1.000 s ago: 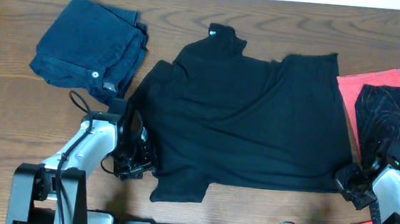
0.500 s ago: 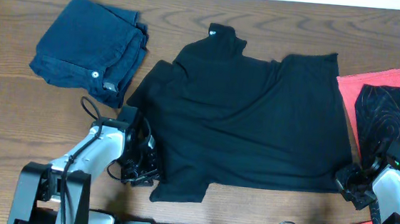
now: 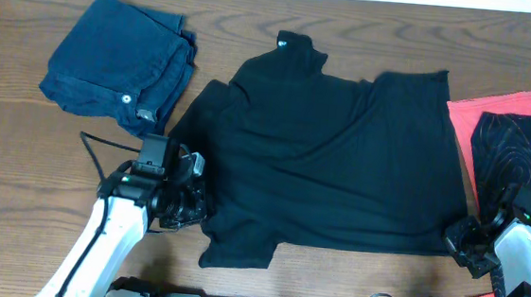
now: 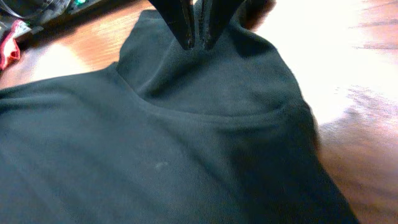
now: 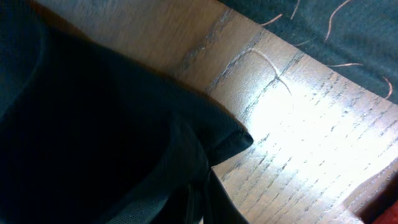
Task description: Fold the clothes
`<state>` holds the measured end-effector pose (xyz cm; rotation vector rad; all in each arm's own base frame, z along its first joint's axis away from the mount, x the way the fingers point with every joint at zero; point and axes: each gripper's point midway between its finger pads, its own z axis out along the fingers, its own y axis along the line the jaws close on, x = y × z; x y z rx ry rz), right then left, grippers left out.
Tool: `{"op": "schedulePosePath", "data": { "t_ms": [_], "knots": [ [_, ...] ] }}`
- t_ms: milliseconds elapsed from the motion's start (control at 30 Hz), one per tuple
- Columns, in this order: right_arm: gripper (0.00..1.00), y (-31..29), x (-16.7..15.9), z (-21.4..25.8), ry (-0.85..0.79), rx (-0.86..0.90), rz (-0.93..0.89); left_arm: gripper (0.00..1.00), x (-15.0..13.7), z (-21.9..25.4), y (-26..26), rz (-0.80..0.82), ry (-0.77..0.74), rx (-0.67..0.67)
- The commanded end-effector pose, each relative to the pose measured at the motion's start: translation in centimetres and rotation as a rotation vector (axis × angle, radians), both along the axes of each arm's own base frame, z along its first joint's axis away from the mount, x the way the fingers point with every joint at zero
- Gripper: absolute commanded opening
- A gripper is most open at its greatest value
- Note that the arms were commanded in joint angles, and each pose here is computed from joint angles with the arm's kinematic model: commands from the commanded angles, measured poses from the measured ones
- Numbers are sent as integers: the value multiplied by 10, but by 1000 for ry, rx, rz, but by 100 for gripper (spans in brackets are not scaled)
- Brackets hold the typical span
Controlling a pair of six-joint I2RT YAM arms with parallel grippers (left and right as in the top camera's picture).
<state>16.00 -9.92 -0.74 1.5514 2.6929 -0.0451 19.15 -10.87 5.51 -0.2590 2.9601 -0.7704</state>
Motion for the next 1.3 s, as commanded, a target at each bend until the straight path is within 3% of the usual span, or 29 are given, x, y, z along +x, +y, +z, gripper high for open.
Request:
{"op": "schedulePosePath", "data": {
  "t_ms": [0, 100, 267, 600, 767, 967, 1167, 1267],
  "knots": [
    [4, -3, -13, -7, 49, -19, -26, 27, 2, -1, 14, 22, -17, 88],
    [4, -2, -13, -7, 46, -14, -25, 30, 0, -13, 28, 36, 11, 178],
    [4, -2, -12, -7, 41, -10, -25, 10, 21, -27, 27, 33, -21, 184],
    [4, -1, -12, -7, 39, -6, -24, 6, 23, -76, 32, -34, 68, 231],
    [4, 0, -10, -7, 32, 2, -22, 6, 38, -76, 79, 150, 66, 397],
    [4, 7, -1, -7, -14, 47, 30, 6, 82, -52, 108, 276, -79, 387],
    [4, 11, 6, -7, -48, 73, 62, 7, 103, -35, 119, 285, -144, 389],
    [5, 18, 13, -6, -89, 108, 104, 6, 101, -26, 96, 249, -118, 260]
  ]
}}
